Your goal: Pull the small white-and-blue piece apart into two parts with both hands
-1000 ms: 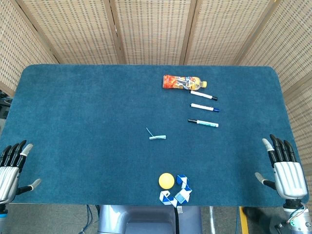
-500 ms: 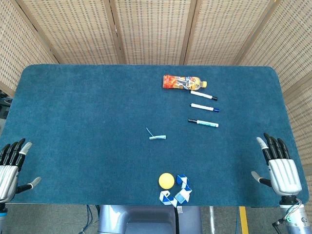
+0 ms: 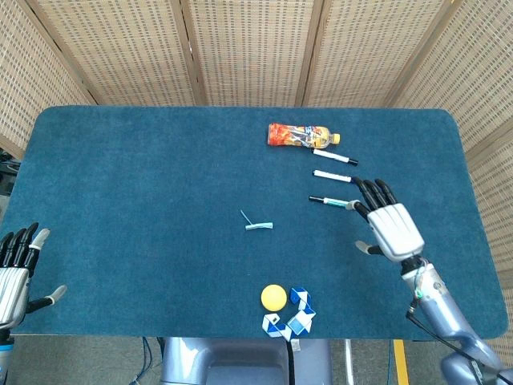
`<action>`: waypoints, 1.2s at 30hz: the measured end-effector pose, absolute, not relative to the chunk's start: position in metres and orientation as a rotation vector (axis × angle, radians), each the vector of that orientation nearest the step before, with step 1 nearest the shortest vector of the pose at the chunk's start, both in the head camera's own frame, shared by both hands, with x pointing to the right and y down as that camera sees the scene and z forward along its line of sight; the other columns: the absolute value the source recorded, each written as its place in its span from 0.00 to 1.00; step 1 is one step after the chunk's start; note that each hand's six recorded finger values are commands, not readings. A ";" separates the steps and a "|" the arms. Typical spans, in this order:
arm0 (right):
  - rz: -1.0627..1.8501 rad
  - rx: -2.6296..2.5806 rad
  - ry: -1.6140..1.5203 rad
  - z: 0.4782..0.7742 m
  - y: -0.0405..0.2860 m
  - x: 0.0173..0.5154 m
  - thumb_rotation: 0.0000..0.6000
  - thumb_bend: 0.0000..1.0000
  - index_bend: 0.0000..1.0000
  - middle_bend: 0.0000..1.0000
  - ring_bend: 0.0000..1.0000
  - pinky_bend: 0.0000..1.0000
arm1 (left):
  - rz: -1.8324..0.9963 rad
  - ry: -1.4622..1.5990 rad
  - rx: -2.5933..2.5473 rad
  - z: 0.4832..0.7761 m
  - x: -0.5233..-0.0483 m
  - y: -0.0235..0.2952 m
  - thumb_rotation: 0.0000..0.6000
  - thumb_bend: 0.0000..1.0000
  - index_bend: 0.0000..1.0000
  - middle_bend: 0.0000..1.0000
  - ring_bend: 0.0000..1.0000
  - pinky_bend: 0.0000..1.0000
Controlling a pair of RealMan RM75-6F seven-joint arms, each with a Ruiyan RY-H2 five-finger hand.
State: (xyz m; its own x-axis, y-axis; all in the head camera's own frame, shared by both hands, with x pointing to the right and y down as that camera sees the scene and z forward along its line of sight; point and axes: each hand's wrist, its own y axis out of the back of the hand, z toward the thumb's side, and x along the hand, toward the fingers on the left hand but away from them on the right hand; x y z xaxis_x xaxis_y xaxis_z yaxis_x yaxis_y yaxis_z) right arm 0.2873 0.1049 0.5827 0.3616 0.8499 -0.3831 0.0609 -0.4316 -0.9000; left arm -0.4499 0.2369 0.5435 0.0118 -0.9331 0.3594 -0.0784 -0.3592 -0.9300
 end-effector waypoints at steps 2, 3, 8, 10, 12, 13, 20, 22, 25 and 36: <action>1.166 -1.801 -0.805 0.592 0.091 0.271 1.00 0.13 0.36 0.00 0.00 0.00 | -1.444 1.080 -1.534 0.544 -0.451 0.236 1.00 0.00 0.00 0.00 0.00 0.00; 1.172 -1.814 -0.807 0.597 0.086 0.265 1.00 0.16 0.36 0.00 0.00 0.00 | -1.448 1.081 -1.532 0.544 -0.451 0.235 1.00 0.00 0.00 0.00 0.00 0.00; 1.242 -1.890 -0.819 0.628 0.073 0.234 1.00 0.21 0.40 0.00 0.00 0.00 | -1.473 1.076 -1.534 0.549 -0.453 0.233 1.00 0.00 0.00 0.00 0.00 0.00; 1.261 -1.913 -0.816 0.638 0.071 0.221 1.00 0.22 0.40 0.00 0.00 0.00 | -1.483 1.077 -1.534 0.551 -0.454 0.231 1.00 0.00 0.00 0.00 0.00 0.00; 1.280 -1.936 -0.804 0.650 0.071 0.203 1.00 0.26 0.42 0.00 0.00 0.00 | -1.490 1.080 -1.531 0.551 -0.455 0.230 1.00 0.00 0.00 0.00 0.00 0.00; 1.286 -1.941 -0.797 0.654 0.071 0.196 1.00 0.29 0.42 0.00 0.00 0.00 | -1.492 1.082 -1.529 0.552 -0.455 0.229 1.00 0.00 0.00 0.00 0.00 0.00; 1.325 -1.951 -0.762 0.681 0.073 0.150 1.00 0.36 0.45 0.00 0.00 0.00 | -1.507 1.079 -1.533 0.554 -0.457 0.227 1.00 0.00 0.00 0.00 0.00 0.00; 1.333 -1.952 -0.761 0.686 0.075 0.143 1.00 0.36 0.45 0.00 0.00 0.00 | -1.509 1.079 -1.532 0.554 -0.457 0.227 1.00 0.00 0.00 0.00 0.00 0.00; 1.337 -1.951 -0.753 0.693 0.078 0.130 1.00 0.36 0.45 0.00 0.00 0.00 | -1.512 1.082 -1.530 0.555 -0.458 0.226 1.00 0.00 0.00 0.00 0.00 0.00; 1.314 -1.911 -0.648 0.712 0.094 0.095 1.00 0.36 0.45 0.00 0.00 0.00 | -1.532 1.085 -1.530 0.557 -0.460 0.224 1.00 0.00 0.00 0.00 0.00 0.00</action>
